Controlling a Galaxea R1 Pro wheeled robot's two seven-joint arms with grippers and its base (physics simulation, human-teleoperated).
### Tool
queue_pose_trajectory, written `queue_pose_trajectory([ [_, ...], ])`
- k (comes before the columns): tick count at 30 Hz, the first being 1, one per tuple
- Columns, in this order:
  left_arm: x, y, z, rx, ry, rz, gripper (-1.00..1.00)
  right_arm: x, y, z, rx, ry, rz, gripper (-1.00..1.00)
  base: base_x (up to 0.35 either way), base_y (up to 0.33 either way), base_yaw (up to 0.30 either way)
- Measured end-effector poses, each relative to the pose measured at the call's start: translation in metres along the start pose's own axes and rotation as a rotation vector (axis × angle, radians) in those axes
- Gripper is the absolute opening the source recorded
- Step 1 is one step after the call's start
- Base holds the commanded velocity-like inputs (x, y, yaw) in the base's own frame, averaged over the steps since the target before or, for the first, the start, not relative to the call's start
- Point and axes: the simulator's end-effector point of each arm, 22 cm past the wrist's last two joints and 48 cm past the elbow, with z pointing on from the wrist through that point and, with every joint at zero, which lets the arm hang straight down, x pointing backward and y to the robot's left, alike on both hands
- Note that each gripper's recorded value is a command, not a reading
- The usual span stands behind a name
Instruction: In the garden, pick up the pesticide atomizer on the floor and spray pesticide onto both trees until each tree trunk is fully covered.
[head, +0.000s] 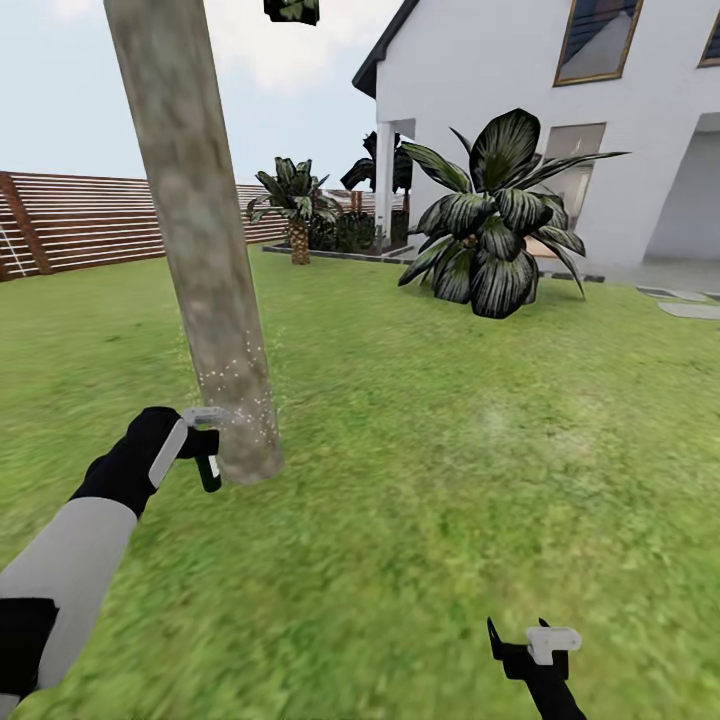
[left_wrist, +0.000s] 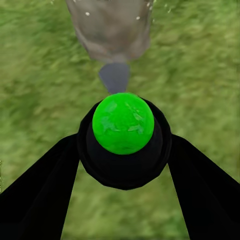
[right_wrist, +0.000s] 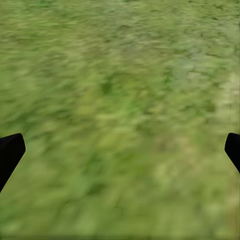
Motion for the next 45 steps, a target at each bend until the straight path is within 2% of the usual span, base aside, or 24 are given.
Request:
queue_pose_trajectory([
  [2, -0.004, 0.003, -0.001, -0.004, -0.006, -0.002, -1.0, 0.0, 0.0, 0.0, 0.0, 0.0, 0.0, 1.0, -0.001, -0.002, 0.002],
  [5, -0.029, 0.003, -0.013, -0.001, -0.033, -0.008, -1.0, 0.0, 0.0, 0.0, 0.0, 0.0, 0.0, 1.0, 0.0, 0.0, 0.0],
  [6, -0.031, 0.007, -0.016, -0.006, -0.021, -0.009, -1.0, 0.0, 0.0, 0.0, 0.0, 0.0, 0.0, 1.0, 0.0, 0.0, 0.0],
  [7, -0.034, 0.013, -0.019, -0.014, -0.015, -0.01, -1.0, 0.0, 0.0, 0.0, 0.0, 0.0, 0.0, 1.0, 0.0, 0.0, 0.0],
  [10, -0.041, 0.056, -0.026, -0.067, -0.018, -0.028, -1.0, 0.0, 0.0, 0.0, 0.0, 0.0, 0.0, 1.0, 0.0, 0.0, 0.0],
  [11, -0.042, 0.064, -0.027, -0.072, -0.02, -0.037, -1.0, 0.0, 0.0, 0.0, 0.0, 0.0, 0.0, 1.0, 0.0, 0.0, 0.0],
  [14, -0.057, 0.058, -0.038, -0.053, -0.062, -0.038, -1.0, 0.0, 0.0, 0.0, 0.0, 0.0, 0.0, 1.0, 0.0, 0.0, 0.0],
  [15, -0.065, 0.047, -0.044, -0.035, -0.087, -0.035, -1.0, 0.0, 0.0, 0.0, 0.0, 0.0, 0.0, 1.0, 0.0, 0.0, 0.0],
  [18, -0.081, -0.004, -0.055, 0.035, -0.135, -0.011, -1.0, 0.0, 0.0, 0.0, 0.0, 0.0, 0.0, 1.0, 0.0, 0.0, 0.0],
  [20, -0.089, -0.016, -0.061, 0.046, -0.151, -0.003, -1.0, 0.0, 0.0, 0.0, 0.0, 0.0, 0.0, 1.0, 0.0, 0.0, 0.0],
  [23, -0.095, -0.008, -0.064, 0.032, -0.162, -0.008, -1.0, 0.0, 0.0, 0.0, 0.0, 0.0, 0.0, 1.0, 0.0, 0.0, 0.0],
  [26, -0.098, 0.025, -0.066, -0.012, -0.167, -0.026, -1.0, 0.0, 0.0, 0.0, 0.0, 0.0, 0.0, 1.0, 0.0, 0.0, 0.0],
  [27, -0.098, 0.029, -0.067, -0.013, -0.167, -0.031, -1.0, 0.0, 0.0, 0.0, 0.0, 0.001, 0.0, 1.0, 0.0, 0.0, 0.0],
  [32, -0.093, 0.021, -0.065, -0.008, -0.166, -0.012, -1.0, 0.0, 0.0, 0.0, 0.0, 0.0, 0.0, 1.0, 0.076, 0.0, 0.0],
  [39, -0.095, 0.01, -0.066, 0.007, -0.172, -0.007, -1.0, 0.0, -0.003, 0.0, 0.003, 0.0, -0.003, 1.0, 0.275, -0.099, 0.0],
  [45, -0.095, 0.022, -0.066, -0.014, -0.172, -0.01, -1.0, 0.0, -0.003, 0.0, 0.003, 0.0, -0.003, 1.0, 0.037, -0.019, 0.0],
])
